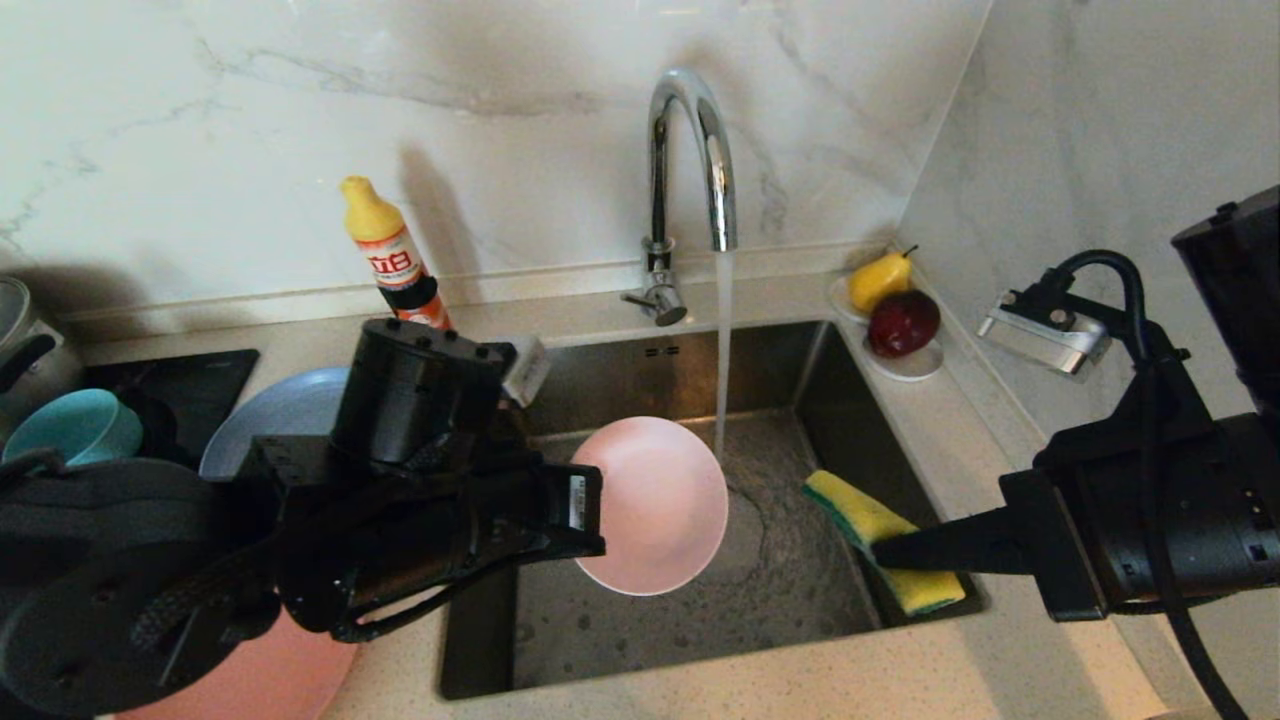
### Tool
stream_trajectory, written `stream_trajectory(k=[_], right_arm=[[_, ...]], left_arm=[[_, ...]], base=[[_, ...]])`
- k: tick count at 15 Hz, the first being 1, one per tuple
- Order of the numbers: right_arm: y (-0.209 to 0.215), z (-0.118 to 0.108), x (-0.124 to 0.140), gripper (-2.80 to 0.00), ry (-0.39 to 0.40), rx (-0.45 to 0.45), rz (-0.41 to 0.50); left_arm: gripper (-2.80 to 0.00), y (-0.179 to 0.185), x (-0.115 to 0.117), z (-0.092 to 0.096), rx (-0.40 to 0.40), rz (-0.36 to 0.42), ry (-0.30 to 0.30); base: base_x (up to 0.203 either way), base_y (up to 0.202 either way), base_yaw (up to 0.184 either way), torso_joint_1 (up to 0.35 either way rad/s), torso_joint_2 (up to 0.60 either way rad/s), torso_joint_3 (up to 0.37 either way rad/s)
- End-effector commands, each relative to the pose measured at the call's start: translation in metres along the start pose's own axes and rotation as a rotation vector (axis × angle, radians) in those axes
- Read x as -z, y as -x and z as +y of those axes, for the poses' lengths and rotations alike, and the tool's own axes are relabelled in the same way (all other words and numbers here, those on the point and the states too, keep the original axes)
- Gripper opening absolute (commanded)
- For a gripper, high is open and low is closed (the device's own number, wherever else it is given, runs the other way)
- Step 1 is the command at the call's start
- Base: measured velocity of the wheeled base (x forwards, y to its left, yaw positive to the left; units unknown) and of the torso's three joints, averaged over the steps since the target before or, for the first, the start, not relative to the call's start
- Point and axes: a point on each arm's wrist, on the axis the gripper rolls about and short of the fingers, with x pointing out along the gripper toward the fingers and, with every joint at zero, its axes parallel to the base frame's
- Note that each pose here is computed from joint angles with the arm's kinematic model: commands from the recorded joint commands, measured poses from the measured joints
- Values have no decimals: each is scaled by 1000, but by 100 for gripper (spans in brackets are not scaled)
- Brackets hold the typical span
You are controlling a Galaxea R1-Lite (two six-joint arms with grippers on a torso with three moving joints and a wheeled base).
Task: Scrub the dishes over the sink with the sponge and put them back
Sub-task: Wipe the bowl
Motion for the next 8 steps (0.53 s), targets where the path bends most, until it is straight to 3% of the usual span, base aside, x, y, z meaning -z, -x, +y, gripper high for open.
stream_trajectory(k=[1,4,8], right_arm=[[-15,4,-6,-280,0,-8,36],[-34,10,-11,-280,-4,-13,105],[-61,16,-17,-280,-19,-30,175]], left_arm=[[-280,-21,10,-18,-24,27,-15],[-280,-41,2,-32,-152,-93,64],[-280,-37,-4,-33,-161,-140,81]], base=[[0,0,0,0,0,0],[0,0,0,0,0,0],[0,0,0,0,0,0]])
